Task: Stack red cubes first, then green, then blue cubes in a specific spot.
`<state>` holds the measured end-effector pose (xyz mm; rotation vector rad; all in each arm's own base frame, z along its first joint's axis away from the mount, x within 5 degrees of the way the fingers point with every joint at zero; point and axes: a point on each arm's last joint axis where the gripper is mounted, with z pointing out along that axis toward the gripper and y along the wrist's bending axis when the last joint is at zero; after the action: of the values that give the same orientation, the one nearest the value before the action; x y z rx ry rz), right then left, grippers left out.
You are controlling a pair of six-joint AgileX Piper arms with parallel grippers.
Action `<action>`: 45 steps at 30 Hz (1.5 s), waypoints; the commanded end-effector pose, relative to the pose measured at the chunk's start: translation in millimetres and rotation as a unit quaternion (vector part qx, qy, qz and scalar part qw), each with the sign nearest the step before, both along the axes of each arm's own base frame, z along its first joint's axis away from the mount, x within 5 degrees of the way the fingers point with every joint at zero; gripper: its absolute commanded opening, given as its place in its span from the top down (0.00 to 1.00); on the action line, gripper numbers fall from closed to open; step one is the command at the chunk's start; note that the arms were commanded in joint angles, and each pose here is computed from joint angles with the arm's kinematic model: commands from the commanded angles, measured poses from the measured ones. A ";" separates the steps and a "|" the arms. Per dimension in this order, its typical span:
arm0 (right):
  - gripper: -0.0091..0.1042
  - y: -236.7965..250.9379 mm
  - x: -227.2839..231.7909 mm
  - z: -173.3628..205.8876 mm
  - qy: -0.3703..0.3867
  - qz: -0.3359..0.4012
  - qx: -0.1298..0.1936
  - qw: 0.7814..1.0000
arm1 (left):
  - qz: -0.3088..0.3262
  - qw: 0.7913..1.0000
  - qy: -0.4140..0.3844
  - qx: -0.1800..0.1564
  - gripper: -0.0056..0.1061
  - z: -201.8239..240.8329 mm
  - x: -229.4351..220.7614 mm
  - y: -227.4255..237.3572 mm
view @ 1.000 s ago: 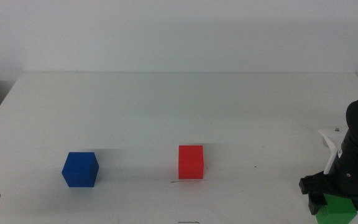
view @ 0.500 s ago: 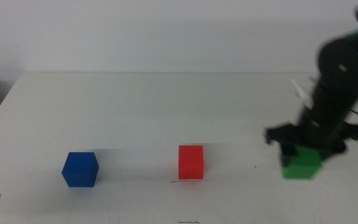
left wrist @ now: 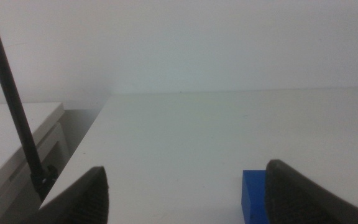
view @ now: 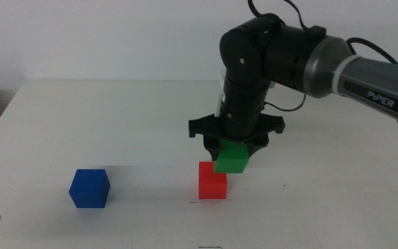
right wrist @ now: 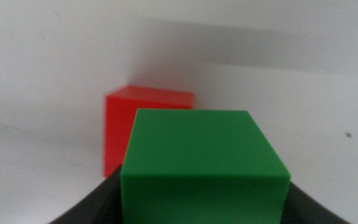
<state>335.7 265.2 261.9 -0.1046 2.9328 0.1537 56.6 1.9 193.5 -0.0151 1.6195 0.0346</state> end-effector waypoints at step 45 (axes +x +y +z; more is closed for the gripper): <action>0.93 25.9 2.1 10.7 0.004 -0.004 0.014 1.000 | 0.000 0.999 -0.051 -0.006 0.21 8.7 -2.0 -0.2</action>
<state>346.1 298.0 242.2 -0.0730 2.9496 0.1893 56.6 1.9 193.5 -0.0151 1.6195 0.0346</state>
